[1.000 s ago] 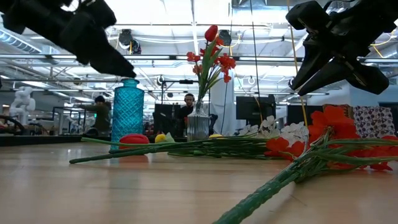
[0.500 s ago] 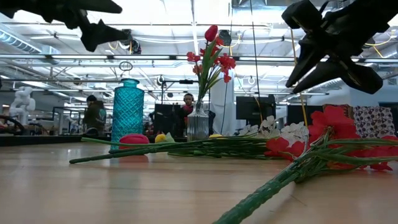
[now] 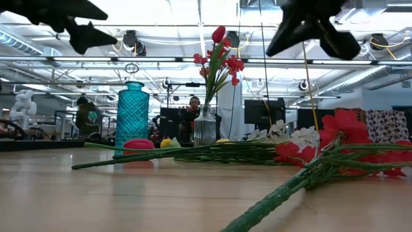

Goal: Sort flowers into vase by color
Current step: Put the orange flowers into the transparent vase

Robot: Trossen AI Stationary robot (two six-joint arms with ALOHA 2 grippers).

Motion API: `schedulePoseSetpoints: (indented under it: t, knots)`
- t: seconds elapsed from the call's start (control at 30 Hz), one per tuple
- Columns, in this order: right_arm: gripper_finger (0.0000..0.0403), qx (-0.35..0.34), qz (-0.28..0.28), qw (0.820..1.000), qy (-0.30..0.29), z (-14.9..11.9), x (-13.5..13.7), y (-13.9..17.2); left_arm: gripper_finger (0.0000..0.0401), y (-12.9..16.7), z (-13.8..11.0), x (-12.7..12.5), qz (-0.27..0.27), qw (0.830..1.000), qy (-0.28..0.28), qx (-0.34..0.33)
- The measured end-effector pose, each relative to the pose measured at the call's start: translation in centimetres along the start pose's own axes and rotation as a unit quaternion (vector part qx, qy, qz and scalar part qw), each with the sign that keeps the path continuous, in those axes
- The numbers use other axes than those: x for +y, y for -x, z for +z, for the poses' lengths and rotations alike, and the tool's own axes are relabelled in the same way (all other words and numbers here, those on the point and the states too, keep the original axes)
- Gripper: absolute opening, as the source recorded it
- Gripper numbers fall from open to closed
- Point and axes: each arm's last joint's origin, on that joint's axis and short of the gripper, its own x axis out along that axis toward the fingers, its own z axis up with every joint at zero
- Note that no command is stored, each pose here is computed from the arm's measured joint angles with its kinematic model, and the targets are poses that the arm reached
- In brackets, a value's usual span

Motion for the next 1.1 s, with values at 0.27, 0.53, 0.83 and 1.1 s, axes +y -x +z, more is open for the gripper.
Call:
schedulePoseSetpoints:
  t: [0.27, 0.53, 0.83, 1.1]
  knots:
    - [0.0001, 0.084, -0.179, 0.980, -0.017, -0.4, 5.6, 0.1, 0.0327, 2.1, -0.1, 0.6, -0.005, 1.000, -0.012, -0.020]
    - [0.0001, 0.113, -0.245, 0.960, -0.081, -3.1, 8.5, -1.3, 0.0327, 3.3, -0.9, 1.2, 0.001, 1.000, -0.016, 0.004]
    - [0.0008, 0.189, -0.356, 0.898, -0.179, -8.5, 7.3, -3.3, 0.0327, 3.4, -1.5, 1.3, 0.003, 0.999, -0.020, 0.030]
    - [0.0045, 0.208, -0.342, 0.891, -0.215, -11.9, 7.2, -5.4, 0.0327, 3.4, -1.5, 1.2, -0.005, 0.999, -0.019, 0.032]
